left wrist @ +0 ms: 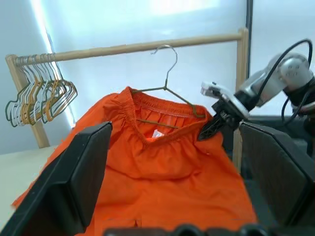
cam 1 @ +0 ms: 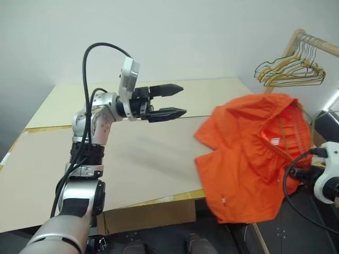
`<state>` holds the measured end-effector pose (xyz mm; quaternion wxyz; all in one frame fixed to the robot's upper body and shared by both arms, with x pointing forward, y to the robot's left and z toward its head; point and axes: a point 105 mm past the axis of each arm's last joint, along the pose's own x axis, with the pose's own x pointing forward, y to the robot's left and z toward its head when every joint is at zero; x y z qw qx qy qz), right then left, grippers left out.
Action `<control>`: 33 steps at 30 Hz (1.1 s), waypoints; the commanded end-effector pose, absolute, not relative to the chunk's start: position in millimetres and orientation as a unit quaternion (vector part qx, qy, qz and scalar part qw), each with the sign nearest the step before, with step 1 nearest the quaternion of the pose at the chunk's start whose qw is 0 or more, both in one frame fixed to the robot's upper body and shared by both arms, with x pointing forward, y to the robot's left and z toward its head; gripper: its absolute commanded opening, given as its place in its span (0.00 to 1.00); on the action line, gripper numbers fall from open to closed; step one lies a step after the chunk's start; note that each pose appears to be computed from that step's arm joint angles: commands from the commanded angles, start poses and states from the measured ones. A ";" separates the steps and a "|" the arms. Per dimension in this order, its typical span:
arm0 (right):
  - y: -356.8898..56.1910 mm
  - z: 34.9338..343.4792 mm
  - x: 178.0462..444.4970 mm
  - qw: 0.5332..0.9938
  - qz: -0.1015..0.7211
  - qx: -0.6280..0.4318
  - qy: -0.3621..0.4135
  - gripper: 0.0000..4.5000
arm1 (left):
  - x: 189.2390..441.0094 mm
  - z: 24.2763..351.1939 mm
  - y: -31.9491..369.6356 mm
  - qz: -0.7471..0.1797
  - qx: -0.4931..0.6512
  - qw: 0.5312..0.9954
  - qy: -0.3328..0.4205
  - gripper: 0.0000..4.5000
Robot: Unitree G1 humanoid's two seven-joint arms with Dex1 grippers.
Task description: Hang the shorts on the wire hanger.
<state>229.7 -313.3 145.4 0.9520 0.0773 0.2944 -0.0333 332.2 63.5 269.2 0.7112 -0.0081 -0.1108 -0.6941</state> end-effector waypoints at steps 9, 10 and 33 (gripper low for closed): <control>-356.6 202.3 234.6 0.949 -0.080 0.152 0.264 0.00 | 342.1 306.8 50.4 -0.635 -0.077 0.749 -0.173 0.99; -360.0 206.2 235.4 0.946 -0.079 0.173 0.263 0.00 | 342.0 308.5 48.2 -0.633 -0.081 0.750 -0.174 0.99; -432.5 248.7 216.1 0.891 -0.222 0.327 0.222 0.00 | 335.5 304.8 31.9 -0.650 -0.080 0.736 -0.173 0.99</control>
